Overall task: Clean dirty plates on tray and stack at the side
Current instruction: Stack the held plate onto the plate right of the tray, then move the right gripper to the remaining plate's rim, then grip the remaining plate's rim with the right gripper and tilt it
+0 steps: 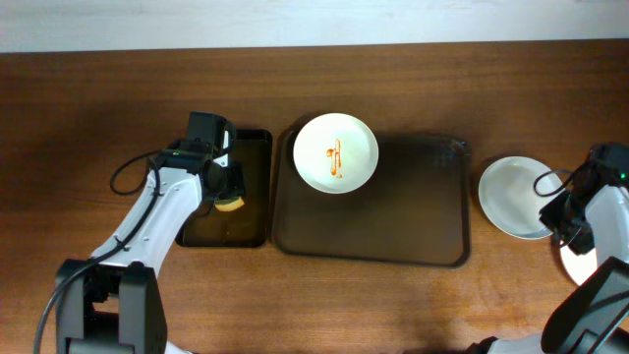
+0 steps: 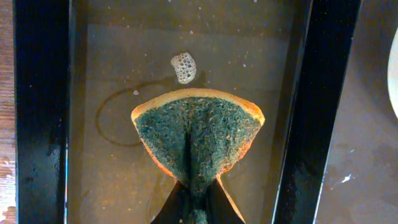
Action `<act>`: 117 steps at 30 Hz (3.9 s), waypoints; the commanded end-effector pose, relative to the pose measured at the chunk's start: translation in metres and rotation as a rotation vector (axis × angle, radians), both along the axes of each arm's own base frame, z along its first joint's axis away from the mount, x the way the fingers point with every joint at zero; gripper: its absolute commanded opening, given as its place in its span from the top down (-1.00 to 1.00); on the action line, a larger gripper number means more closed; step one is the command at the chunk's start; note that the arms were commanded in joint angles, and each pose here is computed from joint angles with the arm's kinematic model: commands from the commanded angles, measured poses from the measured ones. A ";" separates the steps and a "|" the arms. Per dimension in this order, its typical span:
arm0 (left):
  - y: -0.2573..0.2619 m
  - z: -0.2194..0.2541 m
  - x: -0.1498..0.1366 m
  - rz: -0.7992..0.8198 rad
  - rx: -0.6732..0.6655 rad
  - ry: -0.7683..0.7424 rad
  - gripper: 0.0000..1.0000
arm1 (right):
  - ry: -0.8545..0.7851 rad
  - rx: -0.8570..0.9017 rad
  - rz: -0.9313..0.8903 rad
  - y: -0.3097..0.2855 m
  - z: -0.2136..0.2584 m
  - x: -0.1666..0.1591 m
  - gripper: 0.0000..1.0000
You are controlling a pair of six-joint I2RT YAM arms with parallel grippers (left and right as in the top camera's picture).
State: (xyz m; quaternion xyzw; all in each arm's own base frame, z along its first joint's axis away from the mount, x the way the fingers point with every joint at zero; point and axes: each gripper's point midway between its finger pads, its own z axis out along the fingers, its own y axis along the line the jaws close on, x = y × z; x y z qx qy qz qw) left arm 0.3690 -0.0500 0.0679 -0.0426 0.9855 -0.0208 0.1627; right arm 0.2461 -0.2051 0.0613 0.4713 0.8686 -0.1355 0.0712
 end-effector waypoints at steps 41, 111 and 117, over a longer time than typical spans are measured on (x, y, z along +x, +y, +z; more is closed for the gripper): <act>0.002 -0.002 -0.001 -0.012 0.009 0.006 1.00 | -0.167 0.333 0.101 -0.007 0.008 0.028 0.92; 0.002 -0.003 -0.005 -0.012 0.012 0.022 1.00 | -0.224 0.513 1.038 0.350 -0.048 0.195 0.71; 0.002 -0.003 -0.004 -0.012 0.011 0.019 1.00 | -0.092 0.554 1.008 0.345 -0.044 0.160 0.92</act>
